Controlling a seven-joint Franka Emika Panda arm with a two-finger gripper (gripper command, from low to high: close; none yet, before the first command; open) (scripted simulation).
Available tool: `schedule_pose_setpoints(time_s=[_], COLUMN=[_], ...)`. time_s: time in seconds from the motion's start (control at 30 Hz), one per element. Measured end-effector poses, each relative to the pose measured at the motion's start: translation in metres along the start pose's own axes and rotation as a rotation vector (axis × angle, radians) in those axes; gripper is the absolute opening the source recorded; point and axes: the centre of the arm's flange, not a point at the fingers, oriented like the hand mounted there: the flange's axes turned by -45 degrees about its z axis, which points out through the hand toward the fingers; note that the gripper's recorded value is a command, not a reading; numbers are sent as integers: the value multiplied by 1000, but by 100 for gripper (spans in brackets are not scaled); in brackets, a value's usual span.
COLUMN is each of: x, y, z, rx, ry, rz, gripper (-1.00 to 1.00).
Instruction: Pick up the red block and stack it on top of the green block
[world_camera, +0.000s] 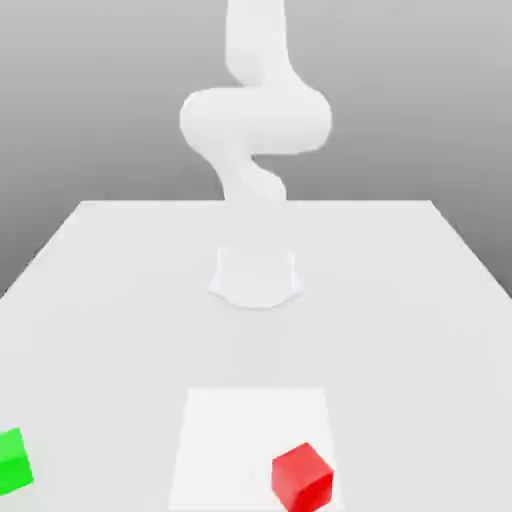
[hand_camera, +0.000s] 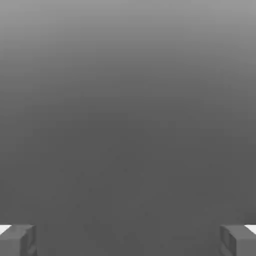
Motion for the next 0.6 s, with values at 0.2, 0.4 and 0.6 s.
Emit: schedule_pose_setpoints(time_s=[0.2,0.4,0.6], x=[-16,-58,-124], y=[-8,-23,-38], z=[120,229,323], rx=[60,110,152], ry=[-173,-339,-503], rz=[-110,-221,-340], gripper=[0,0,0])
